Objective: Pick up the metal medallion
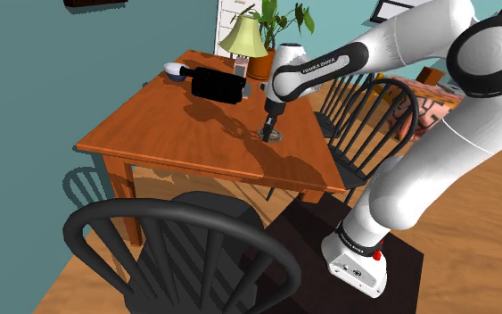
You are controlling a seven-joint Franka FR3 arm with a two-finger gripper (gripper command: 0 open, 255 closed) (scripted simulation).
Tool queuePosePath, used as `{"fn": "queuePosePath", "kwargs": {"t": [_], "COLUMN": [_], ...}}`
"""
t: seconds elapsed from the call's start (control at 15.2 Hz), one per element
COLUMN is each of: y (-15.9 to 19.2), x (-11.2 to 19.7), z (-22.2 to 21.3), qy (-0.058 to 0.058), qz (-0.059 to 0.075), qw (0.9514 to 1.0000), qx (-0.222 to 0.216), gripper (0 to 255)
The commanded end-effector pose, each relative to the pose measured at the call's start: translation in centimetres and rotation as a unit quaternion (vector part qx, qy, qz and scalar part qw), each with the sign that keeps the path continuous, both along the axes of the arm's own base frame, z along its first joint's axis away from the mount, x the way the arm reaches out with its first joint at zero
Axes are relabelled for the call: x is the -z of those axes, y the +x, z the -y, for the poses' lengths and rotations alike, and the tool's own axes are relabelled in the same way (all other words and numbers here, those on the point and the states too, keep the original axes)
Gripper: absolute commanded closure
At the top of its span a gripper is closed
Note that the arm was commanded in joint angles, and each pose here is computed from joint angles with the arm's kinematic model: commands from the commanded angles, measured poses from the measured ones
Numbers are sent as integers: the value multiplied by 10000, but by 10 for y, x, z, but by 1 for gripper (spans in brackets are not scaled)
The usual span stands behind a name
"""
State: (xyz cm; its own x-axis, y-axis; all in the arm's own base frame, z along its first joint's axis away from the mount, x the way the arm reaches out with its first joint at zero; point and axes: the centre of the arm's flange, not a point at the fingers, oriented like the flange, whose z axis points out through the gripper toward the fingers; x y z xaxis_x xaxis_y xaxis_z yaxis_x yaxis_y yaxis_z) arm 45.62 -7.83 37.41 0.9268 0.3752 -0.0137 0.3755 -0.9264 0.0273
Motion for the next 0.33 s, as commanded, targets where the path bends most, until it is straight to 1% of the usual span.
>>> {"fn": "queuePosePath", "kwargs": {"t": [0.0,0.13,0.26], "y": [0,0,0], "x": [-10,-21,-22], "z": [0,0,0], "qy": [0,0,0], "qz": [-3,-3,-3], "qw": [10000,10000,10000], "qx": [1,1,1], "gripper": [255,255,255]}}
